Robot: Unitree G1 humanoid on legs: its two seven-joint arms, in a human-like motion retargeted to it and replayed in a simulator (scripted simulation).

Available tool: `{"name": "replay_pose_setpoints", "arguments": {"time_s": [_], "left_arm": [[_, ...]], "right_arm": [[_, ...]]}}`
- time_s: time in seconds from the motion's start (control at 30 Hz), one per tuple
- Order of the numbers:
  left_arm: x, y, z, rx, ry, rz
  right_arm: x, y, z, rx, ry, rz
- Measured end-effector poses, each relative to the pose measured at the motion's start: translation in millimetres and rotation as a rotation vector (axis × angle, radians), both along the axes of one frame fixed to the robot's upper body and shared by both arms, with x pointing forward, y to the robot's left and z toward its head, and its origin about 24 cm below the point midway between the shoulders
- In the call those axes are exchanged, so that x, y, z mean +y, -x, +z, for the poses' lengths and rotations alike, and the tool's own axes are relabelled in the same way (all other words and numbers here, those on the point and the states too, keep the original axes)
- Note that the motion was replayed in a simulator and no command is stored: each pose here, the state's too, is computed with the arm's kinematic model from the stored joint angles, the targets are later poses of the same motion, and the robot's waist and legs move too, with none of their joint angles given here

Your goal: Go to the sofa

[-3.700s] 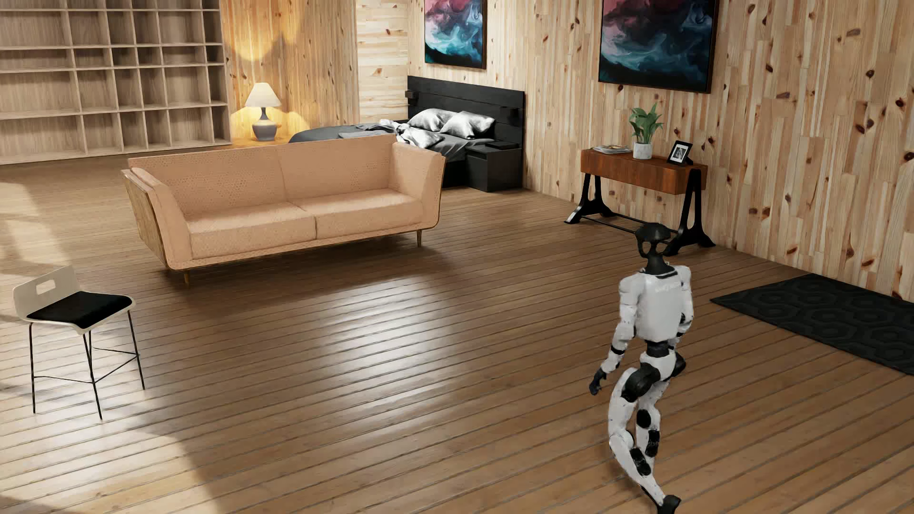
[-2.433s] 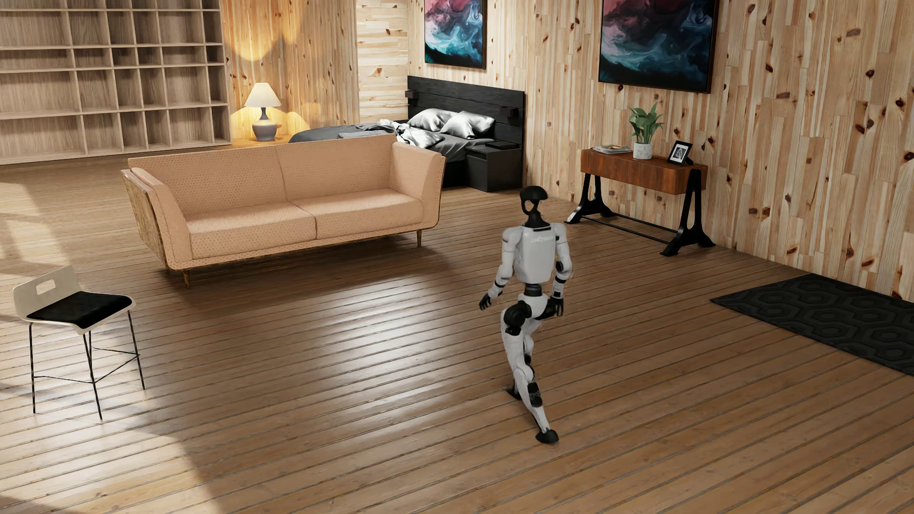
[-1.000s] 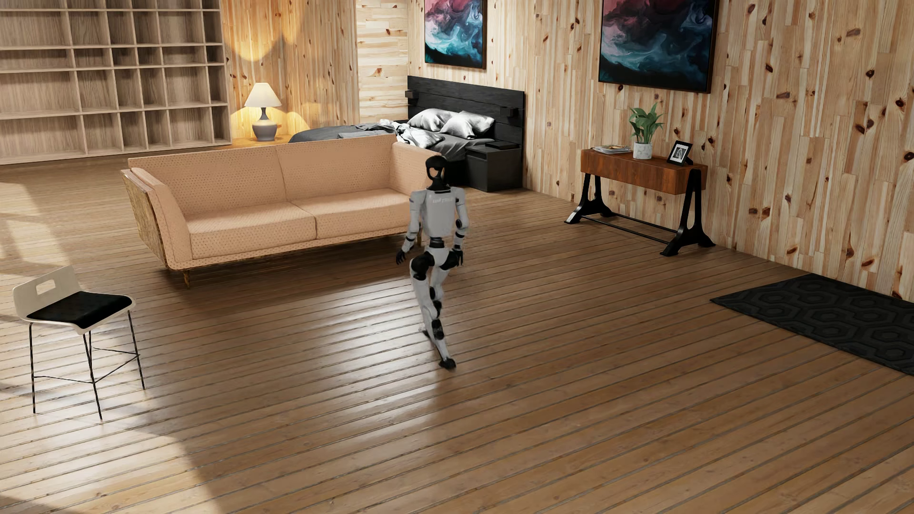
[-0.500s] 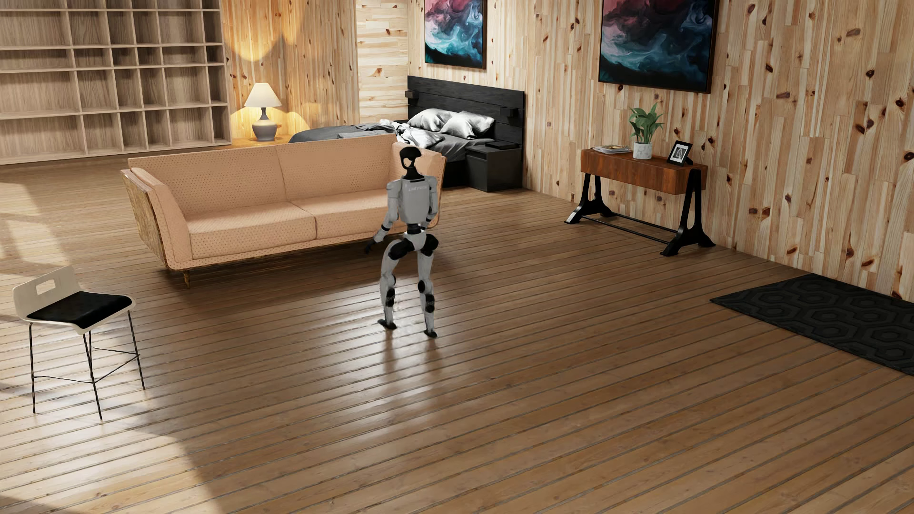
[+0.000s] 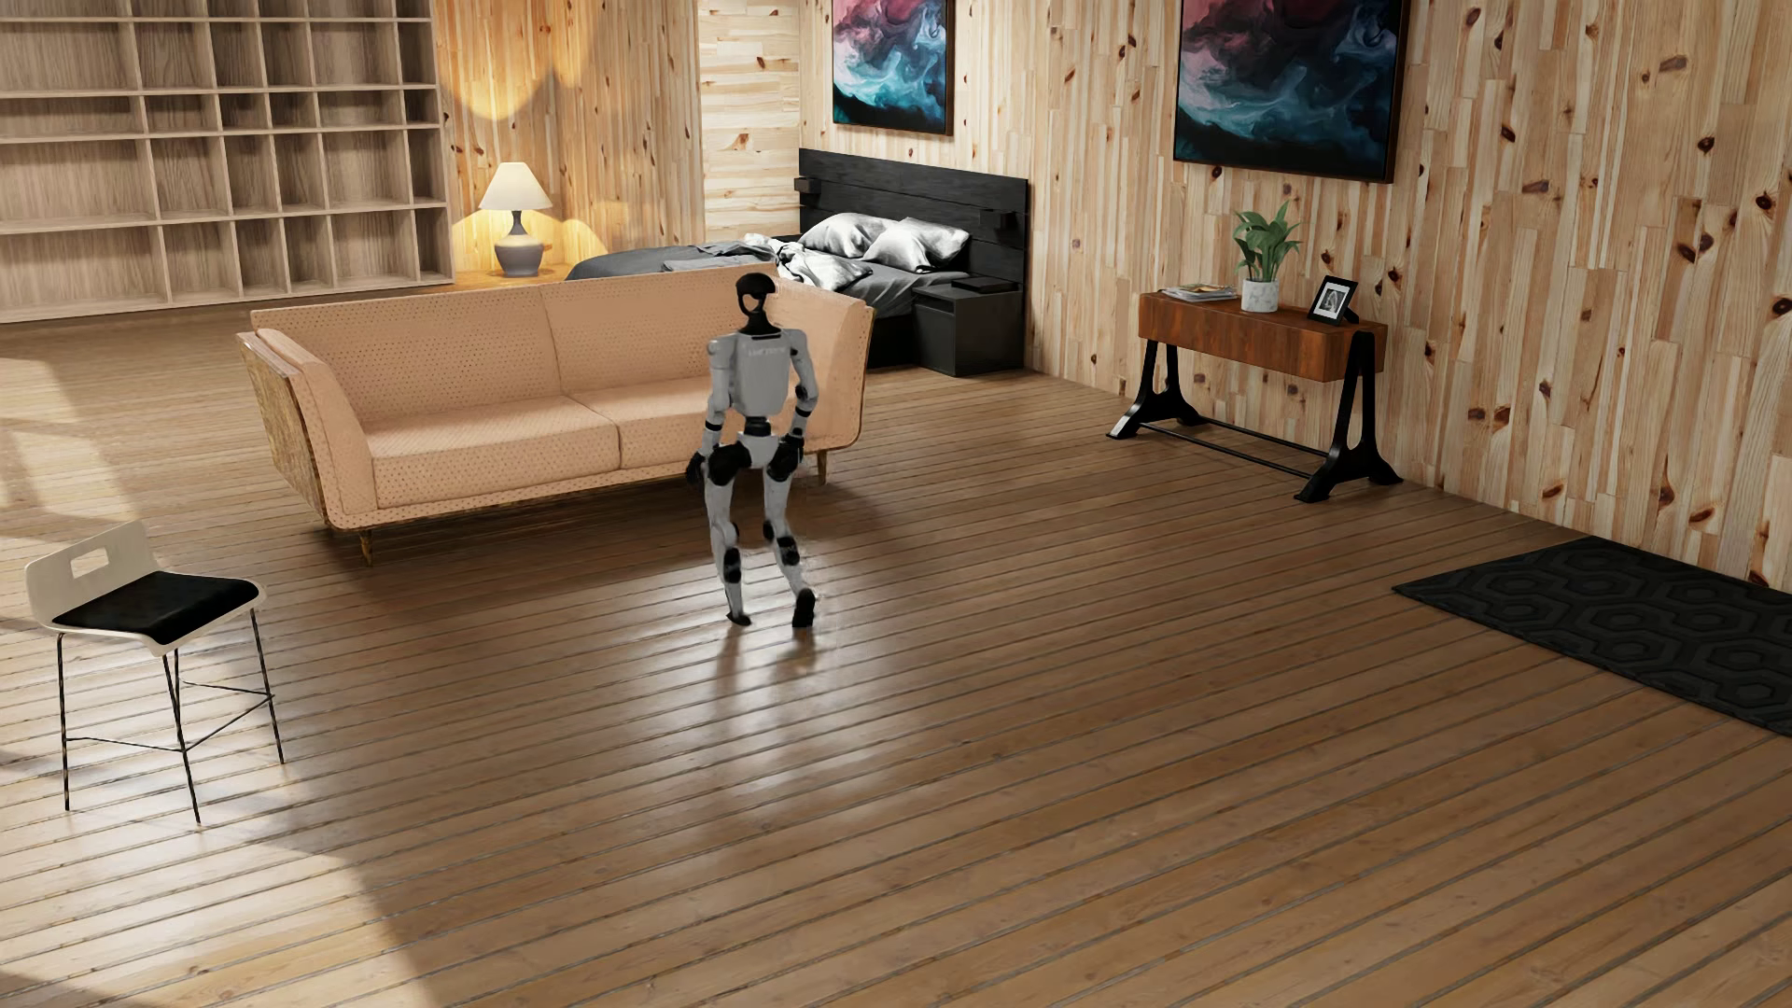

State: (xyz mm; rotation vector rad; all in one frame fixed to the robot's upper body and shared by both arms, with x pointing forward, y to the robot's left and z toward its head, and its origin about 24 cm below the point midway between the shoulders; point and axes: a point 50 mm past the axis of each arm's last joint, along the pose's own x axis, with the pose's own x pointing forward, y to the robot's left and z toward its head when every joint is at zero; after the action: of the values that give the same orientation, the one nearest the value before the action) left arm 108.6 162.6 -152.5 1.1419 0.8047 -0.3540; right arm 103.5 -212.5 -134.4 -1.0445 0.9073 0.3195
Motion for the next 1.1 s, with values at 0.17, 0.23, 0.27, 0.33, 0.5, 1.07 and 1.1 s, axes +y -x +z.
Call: {"name": "replay_pose_setpoints", "arguments": {"time_s": [0.17, 0.23, 0.27, 0.33, 0.5, 1.07, 1.1], "left_arm": [[-21.8, -73.3, 32.2, -0.254, 0.086, -0.063], [-31.0, -92.0, 46.1, -0.34, 0.123, -0.098], [-35.7, -98.3, 51.4, -0.37, 0.141, -0.11], [-43.5, -103.8, 56.5, -0.397, 0.161, -0.127], [-30.7, -69.5, 30.0, -0.227, 0.1, -0.076], [39.2, 10.5, 6.9, 0.036, -0.023, 0.169], [37.4, 14.8, 4.9, 0.056, -0.024, 0.166]], "right_arm": [[-7.6, 18.1, -0.3, -0.012, 0.007, -0.242], [-2.7, 20.4, -4.2, 0.044, 0.003, -0.175], [-1.1, 20.8, -5.3, 0.062, 0.003, -0.151], [-0.6, 21.6, -5.5, 0.062, -0.001, -0.162], [9.9, 24.1, -11.1, 0.088, -0.022, -0.21], [49.9, -58.9, 12.2, -0.172, -0.117, 0.004], [51.0, -59.0, 11.4, -0.166, -0.112, 0.001]]}}
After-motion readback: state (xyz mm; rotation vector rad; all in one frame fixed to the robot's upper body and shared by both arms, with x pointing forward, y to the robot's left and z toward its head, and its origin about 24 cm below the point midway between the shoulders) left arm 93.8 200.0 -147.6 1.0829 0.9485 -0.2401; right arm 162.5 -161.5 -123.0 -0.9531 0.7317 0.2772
